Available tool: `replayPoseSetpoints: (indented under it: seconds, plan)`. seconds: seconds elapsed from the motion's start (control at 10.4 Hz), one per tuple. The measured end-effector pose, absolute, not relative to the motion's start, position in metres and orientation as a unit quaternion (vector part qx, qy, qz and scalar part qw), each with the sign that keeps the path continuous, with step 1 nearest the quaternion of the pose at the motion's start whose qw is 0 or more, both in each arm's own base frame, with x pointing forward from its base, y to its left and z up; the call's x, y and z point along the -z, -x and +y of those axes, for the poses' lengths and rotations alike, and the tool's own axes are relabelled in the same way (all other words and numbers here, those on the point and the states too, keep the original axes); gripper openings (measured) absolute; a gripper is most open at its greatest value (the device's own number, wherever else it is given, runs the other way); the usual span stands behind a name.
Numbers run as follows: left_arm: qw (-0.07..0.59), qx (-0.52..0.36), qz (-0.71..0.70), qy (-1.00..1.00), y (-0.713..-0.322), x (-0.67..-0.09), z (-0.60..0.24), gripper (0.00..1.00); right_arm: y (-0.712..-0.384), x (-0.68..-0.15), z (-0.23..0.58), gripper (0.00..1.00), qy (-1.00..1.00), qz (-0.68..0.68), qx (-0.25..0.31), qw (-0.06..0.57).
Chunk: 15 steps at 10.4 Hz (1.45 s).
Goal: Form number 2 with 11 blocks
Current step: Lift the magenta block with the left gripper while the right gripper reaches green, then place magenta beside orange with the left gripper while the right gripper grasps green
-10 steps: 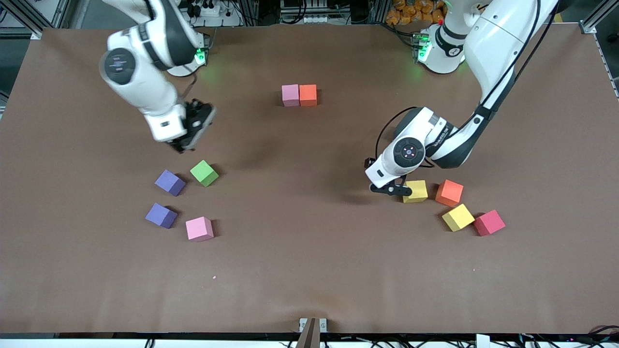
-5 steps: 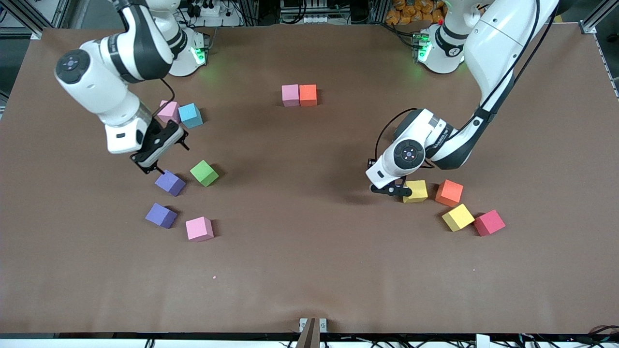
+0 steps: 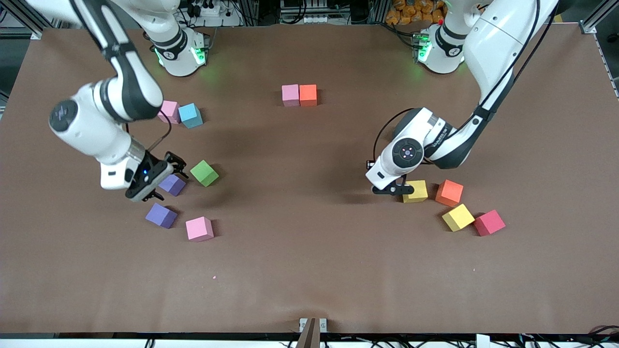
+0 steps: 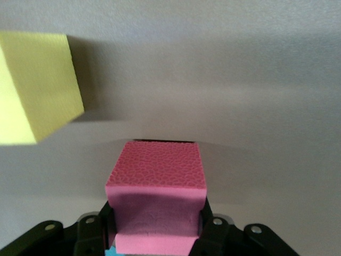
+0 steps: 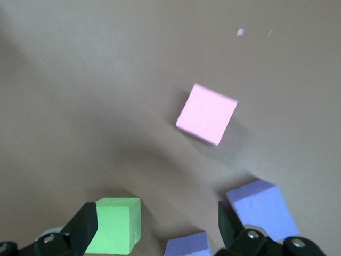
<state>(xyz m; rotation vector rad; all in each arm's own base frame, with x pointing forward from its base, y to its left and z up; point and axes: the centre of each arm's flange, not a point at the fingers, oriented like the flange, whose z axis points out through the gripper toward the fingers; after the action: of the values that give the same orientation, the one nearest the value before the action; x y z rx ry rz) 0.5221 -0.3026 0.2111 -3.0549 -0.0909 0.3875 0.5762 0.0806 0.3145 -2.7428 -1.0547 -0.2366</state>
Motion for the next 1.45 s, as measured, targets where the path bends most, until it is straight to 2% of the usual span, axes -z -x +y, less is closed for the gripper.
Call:
replayPoseSetpoints:
  seconds: [0.19, 0.58, 0.96, 1.16, 1.45]
  plan:
    - [0.037, -0.128, -0.107, 0.985, -0.511, -0.219, -0.323, 0.55, -0.567, -0.292, 0.092, 1.0, 0.923, -0.365, 0.043, 0.117]
    - [0.035, -0.157, -0.289, 0.944, -0.485, -0.245, -0.359, 0.55, -0.541, -0.268, 0.115, 1.0, 0.913, -0.39, 0.012, 0.122]
    - [0.085, -0.166, -0.426, 0.885, -0.43, -0.244, -0.389, 0.55, -0.513, -0.246, 0.142, 1.0, 0.896, -0.435, 0.027, 0.091]
    - [0.104, -0.171, -0.464, 0.863, -0.401, -0.24, -0.394, 0.55, -0.51, -0.243, 0.144, 1.0, 0.878, -0.474, 0.025, 0.061]
    - [0.089, -0.164, -0.508, 0.841, -0.364, -0.233, -0.395, 0.55, -0.501, -0.234, 0.143, 1.0, 0.88, -0.473, 0.017, 0.049]
